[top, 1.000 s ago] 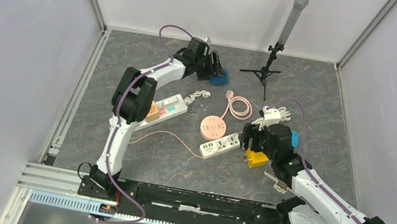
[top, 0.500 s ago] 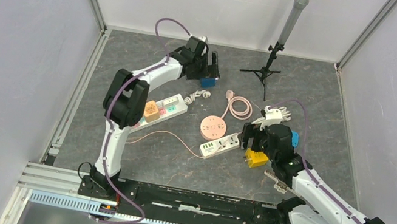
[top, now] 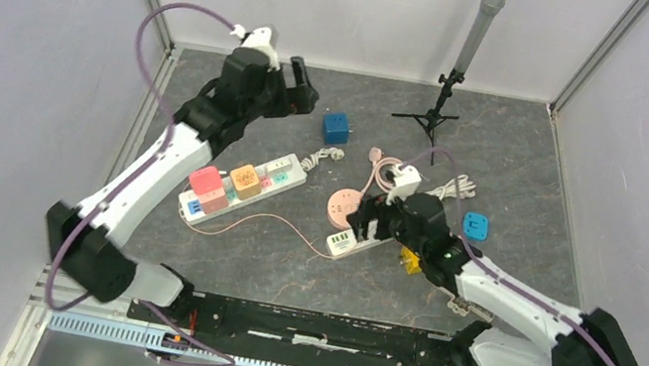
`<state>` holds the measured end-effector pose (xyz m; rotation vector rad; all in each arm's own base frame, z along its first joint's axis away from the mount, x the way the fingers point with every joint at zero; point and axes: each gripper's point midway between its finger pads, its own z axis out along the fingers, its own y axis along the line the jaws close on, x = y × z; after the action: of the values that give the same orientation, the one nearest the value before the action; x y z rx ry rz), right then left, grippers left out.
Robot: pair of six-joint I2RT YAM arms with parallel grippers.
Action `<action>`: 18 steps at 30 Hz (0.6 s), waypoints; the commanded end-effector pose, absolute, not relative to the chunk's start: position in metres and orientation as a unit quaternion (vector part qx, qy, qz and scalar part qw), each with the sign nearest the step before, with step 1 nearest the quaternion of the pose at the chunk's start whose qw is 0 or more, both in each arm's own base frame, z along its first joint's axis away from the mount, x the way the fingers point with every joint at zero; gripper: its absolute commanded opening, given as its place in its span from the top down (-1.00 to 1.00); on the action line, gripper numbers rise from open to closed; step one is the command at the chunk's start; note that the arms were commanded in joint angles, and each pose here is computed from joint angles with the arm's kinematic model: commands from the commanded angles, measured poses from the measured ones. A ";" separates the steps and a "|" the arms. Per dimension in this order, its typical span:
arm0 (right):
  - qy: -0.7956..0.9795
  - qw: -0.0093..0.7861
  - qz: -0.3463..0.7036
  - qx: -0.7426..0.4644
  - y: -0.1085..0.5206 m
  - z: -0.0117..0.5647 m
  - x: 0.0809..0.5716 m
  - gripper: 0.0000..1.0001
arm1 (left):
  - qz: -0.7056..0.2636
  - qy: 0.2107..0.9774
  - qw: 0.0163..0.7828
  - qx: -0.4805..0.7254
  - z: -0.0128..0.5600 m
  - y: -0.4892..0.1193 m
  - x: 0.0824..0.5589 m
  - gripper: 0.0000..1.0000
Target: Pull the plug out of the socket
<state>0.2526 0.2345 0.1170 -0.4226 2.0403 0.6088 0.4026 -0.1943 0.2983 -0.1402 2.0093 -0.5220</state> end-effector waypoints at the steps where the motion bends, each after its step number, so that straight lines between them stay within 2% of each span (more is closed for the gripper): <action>1: 0.788 0.522 0.291 -0.150 0.292 0.171 0.273 -0.78 | -0.158 0.845 0.499 -0.108 0.274 -0.144 0.349 -1.00; 6: 0.796 0.525 0.276 -0.123 0.353 0.175 0.287 -0.73 | -0.140 0.836 0.510 -0.149 0.254 -0.105 0.296 -1.00; 11: 0.828 0.512 0.226 -0.016 0.393 0.164 0.314 -0.74 | -0.142 0.854 0.476 -0.155 0.221 -0.095 0.262 -1.00; 18: 0.828 0.504 0.217 0.116 0.418 0.143 0.344 -0.72 | -0.118 0.834 0.516 -0.157 0.243 -0.071 0.243 -1.00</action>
<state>0.3206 0.4199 0.1430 -0.0070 2.0321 0.5629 0.2489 -0.0891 0.2216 -0.3291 2.0941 -0.3243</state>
